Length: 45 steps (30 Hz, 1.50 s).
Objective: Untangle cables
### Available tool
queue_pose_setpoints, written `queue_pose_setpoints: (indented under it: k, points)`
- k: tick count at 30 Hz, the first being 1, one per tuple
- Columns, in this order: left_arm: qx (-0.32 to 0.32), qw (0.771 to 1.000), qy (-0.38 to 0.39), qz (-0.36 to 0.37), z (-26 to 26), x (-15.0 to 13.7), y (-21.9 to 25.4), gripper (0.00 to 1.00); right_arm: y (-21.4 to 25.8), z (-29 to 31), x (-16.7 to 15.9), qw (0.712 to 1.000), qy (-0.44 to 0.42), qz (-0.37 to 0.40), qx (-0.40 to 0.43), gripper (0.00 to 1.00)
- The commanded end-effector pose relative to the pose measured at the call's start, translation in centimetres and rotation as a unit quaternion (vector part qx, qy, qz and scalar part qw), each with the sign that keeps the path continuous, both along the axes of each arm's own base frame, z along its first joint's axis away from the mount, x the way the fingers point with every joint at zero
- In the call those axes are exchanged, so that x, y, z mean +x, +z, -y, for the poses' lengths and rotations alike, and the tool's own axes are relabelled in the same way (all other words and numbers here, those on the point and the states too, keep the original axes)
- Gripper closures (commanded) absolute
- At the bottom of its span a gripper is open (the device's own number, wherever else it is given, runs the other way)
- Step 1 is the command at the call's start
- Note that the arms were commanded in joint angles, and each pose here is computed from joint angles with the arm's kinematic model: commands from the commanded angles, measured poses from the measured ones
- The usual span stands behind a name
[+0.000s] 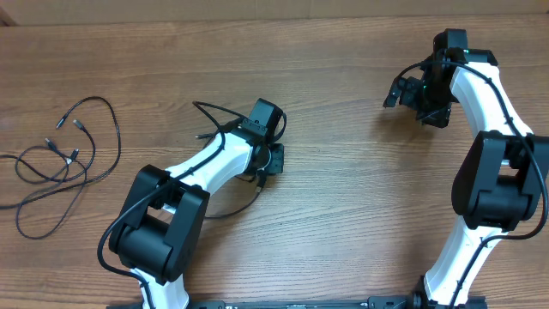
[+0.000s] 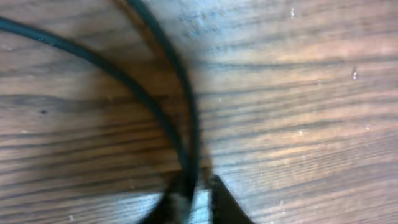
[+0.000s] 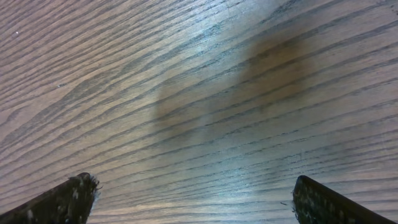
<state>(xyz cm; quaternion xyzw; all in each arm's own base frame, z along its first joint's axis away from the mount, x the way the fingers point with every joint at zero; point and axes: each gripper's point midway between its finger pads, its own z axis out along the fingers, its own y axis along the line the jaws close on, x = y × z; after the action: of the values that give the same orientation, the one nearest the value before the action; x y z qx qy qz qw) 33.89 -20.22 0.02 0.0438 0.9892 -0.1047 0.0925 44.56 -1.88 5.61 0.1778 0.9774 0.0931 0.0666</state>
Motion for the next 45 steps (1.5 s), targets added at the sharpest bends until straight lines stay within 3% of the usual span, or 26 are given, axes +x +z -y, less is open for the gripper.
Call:
queue_pose_setpoints:
  k: [1, 8, 24, 28, 33, 37, 40, 45]
  points:
    - [-0.002, 0.999, -0.008, -0.049, 0.0, -2.5, -2.1, 0.96, 1.6, 0.0, 0.4, 1.000, 0.003, 0.021, -0.006, 0.00]
    - [0.002, 0.999, -0.007, -0.051, -0.2, -2.6, -2.2, 0.96, 1.6, 0.0, 0.4, 1.000, 0.003, 0.021, -0.006, 0.00]
    - [0.035, 0.996, 0.042, -0.066, -1.7, -3.1, -2.5, 0.83, 1.6, 0.0, 0.4, 1.000, 0.003, 0.021, -0.006, 0.00]
    - [0.070, 0.990, 0.101, -0.065, -3.3, -3.1, -2.6, 0.83, 1.6, 0.0, 0.4, 1.000, 0.003, 0.021, -0.006, 0.00]
    - [0.080, 0.988, 0.117, -0.062, -3.7, -3.0, -2.6, 0.93, 1.6, 0.0, 0.4, 1.000, 0.003, 0.021, -0.006, 0.00]
    - [0.077, 0.988, 0.117, -0.061, -3.6, -2.9, -2.6, 0.76, 1.6, 0.0, 0.4, 1.000, 0.003, 0.021, -0.006, 0.00]
    - [0.070, 0.988, 0.128, -0.054, -3.4, -2.5, -2.6, 0.54, 1.6, 0.0, 0.4, 1.000, 0.003, 0.021, -0.006, 0.00]
    - [0.059, 0.987, 0.149, -0.031, -3.4, -1.1, -2.4, 0.51, 1.6, 0.0, 0.4, 1.000, 0.003, 0.021, -0.006, 0.00]
